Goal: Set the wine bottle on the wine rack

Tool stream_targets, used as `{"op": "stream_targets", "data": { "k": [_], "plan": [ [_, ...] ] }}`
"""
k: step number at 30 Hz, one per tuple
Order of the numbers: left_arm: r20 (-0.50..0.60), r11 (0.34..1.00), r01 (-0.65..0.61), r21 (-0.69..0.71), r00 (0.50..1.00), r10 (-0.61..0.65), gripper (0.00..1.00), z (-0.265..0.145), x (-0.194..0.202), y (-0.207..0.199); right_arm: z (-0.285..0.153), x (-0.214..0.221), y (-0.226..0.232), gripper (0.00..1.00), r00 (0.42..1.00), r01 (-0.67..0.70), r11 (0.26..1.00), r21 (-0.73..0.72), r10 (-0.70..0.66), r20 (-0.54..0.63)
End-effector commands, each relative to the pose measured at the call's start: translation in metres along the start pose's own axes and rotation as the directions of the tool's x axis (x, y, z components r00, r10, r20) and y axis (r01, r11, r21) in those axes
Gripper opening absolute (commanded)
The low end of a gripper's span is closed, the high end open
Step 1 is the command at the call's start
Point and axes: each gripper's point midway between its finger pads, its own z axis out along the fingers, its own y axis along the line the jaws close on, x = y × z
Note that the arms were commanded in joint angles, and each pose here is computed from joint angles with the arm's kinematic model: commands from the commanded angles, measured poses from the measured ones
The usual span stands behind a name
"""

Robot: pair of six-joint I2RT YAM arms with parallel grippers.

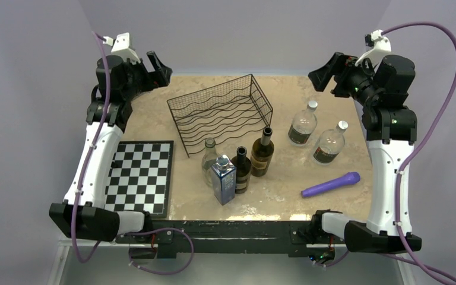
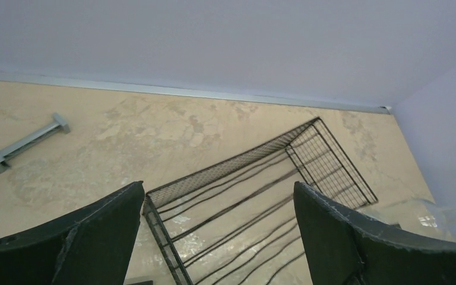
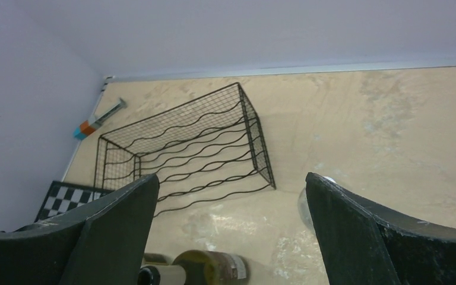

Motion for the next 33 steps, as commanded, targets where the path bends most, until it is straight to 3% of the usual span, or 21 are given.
{"op": "stream_targets", "data": {
  "k": [1, 8, 12, 16, 25, 33],
  "plan": [
    [0.149, 0.95, -0.14, 0.28, 0.984, 0.101, 0.99, -0.043, -0.024, -0.054, -0.008, 0.003, 0.03, 0.99, 0.999, 0.018, 0.987, -0.161, -0.024, -0.033],
    [-0.022, 0.797, -0.196, 0.571, 0.967, 0.253, 0.99, -0.061, 0.023, -0.111, -0.007, 0.021, 0.051, 0.98, 0.997, 0.038, 0.96, -0.278, -0.054, -0.049],
    [-0.004, 0.682, -0.345, 0.644, 0.891, 0.454, 0.99, -0.078, 0.059, -0.149, 0.0, 0.042, 0.06, 0.98, 0.988, 0.107, 0.954, -0.282, -0.133, -0.074],
    [-0.042, 0.603, -0.378, 0.703, 0.824, 0.566, 0.97, -0.097, 0.101, -0.173, 0.008, 0.067, 0.064, 0.98, 0.966, 0.218, 0.942, -0.253, -0.245, -0.081],
    [-0.115, 0.588, -0.372, 0.718, 0.771, 0.627, 0.95, -0.132, 0.142, -0.176, 0.004, 0.098, 0.102, 0.96, 0.944, 0.289, 0.883, -0.37, -0.327, -0.043],
    [-0.073, 0.654, -0.387, 0.65, 0.824, 0.561, 0.93, -0.111, 0.128, -0.188, 0.001, 0.15, 0.105, 0.91, 0.903, 0.338, 0.861, -0.379, -0.41, -0.126]
  ]
}}
